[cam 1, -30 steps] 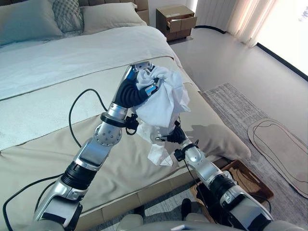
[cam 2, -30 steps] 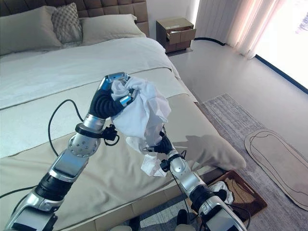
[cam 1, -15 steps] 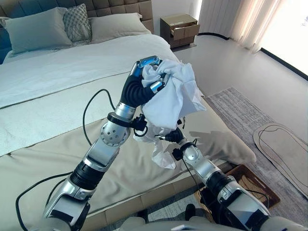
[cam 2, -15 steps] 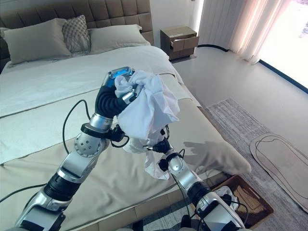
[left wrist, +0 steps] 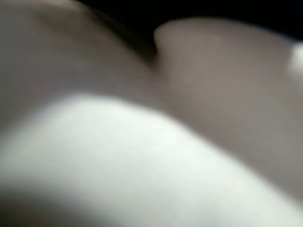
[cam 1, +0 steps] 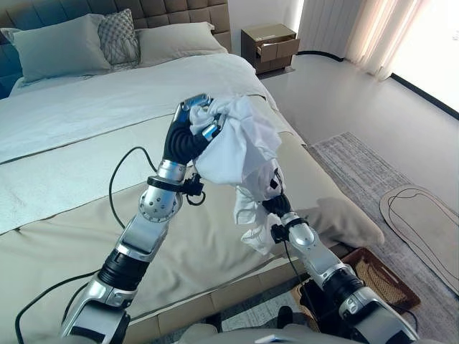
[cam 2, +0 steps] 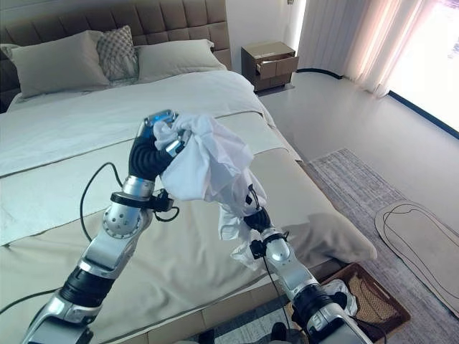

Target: Pick up clothes into the bucket

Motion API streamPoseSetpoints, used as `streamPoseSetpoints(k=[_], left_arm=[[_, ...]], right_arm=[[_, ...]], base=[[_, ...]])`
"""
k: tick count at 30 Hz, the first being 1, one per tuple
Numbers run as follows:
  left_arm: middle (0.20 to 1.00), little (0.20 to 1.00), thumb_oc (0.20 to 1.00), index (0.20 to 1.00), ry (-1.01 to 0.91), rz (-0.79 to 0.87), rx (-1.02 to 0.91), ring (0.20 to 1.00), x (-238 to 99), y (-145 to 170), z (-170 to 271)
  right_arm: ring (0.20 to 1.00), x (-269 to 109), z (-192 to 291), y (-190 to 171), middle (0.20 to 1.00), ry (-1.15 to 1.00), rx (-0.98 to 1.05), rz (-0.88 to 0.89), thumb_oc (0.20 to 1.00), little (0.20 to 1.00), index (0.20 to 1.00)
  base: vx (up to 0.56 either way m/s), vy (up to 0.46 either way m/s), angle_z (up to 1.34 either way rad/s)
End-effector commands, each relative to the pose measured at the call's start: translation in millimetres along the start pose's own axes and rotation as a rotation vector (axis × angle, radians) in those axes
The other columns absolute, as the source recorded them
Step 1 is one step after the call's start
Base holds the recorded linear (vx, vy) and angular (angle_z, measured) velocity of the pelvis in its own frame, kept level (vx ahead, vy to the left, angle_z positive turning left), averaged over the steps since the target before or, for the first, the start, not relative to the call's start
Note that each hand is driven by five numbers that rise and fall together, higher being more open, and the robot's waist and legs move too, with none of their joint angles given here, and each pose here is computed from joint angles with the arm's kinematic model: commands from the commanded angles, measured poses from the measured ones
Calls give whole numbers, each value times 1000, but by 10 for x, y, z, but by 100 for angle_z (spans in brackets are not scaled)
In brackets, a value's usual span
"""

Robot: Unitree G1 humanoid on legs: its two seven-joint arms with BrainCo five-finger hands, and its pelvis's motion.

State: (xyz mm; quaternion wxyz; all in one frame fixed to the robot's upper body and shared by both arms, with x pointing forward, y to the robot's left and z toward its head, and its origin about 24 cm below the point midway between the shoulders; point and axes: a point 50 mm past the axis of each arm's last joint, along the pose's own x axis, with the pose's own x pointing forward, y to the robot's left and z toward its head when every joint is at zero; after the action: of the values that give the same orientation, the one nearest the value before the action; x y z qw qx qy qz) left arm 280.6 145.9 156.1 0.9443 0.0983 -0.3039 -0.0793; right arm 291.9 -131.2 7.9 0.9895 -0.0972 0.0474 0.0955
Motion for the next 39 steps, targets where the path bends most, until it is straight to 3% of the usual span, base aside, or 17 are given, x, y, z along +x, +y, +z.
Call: streamPoseSetpoints(k=[1, 8, 9, 10, 11, 12, 18, 29, 39], left_arm=[[200, 200, 200, 200, 13, 118, 6, 200, -38, 187, -86], [200, 200, 200, 200, 318, 100, 80, 200, -478, 135, -700], [360, 360, 360, 360, 386, 72, 67, 360, -583, 64, -824], [671, 671, 671, 671, 414, 55, 52, 671, -624, 30, -872], [799, 799, 799, 799, 414, 55, 51, 799, -622, 28, -873], [1000, 1000, 1000, 1000, 450, 27, 36, 1000, -671, -20, -934], [1000, 1000, 1000, 1000, 632, -167, 40, 1000, -969, -208, -1180], [1000, 1000, 1000, 1000, 757, -254, -36, 1000, -1268, -283, -1296], [1000, 1000, 1000, 1000, 898, 94, -330, 1000, -1742, -134, -1354]], right_arm=[[200, 53, 338, -207, 200, -179, 106, -114, 200, 200, 200], [200, -26, 662, -525, 200, -354, 119, -237, 200, 200, 200], [200, -37, 771, -569, 200, -406, 119, -251, 200, 200, 200], [200, -40, 824, -589, 200, -430, 125, -252, 200, 200, 200], [200, -41, 824, -592, 200, -430, 125, -253, 200, 200, 200], [200, -45, 891, -610, 200, -461, 144, -250, 200, 200, 200], [200, -73, 1024, -669, 200, -523, 229, -205, 200, 200, 200], [200, -146, 1048, -836, 200, -555, 349, -225, 200, 200, 200], [200, -302, 1004, -1170, 200, -589, 377, -422, 200, 200, 200]], base=[[3, -5, -6], [1, -2, -10], [-5, 5, -4], [0, 0, 0], [0, 0, 0], [0, 0, 0], [-10, 9, -6], [-4, 5, -3], [-11, 8, -4]])
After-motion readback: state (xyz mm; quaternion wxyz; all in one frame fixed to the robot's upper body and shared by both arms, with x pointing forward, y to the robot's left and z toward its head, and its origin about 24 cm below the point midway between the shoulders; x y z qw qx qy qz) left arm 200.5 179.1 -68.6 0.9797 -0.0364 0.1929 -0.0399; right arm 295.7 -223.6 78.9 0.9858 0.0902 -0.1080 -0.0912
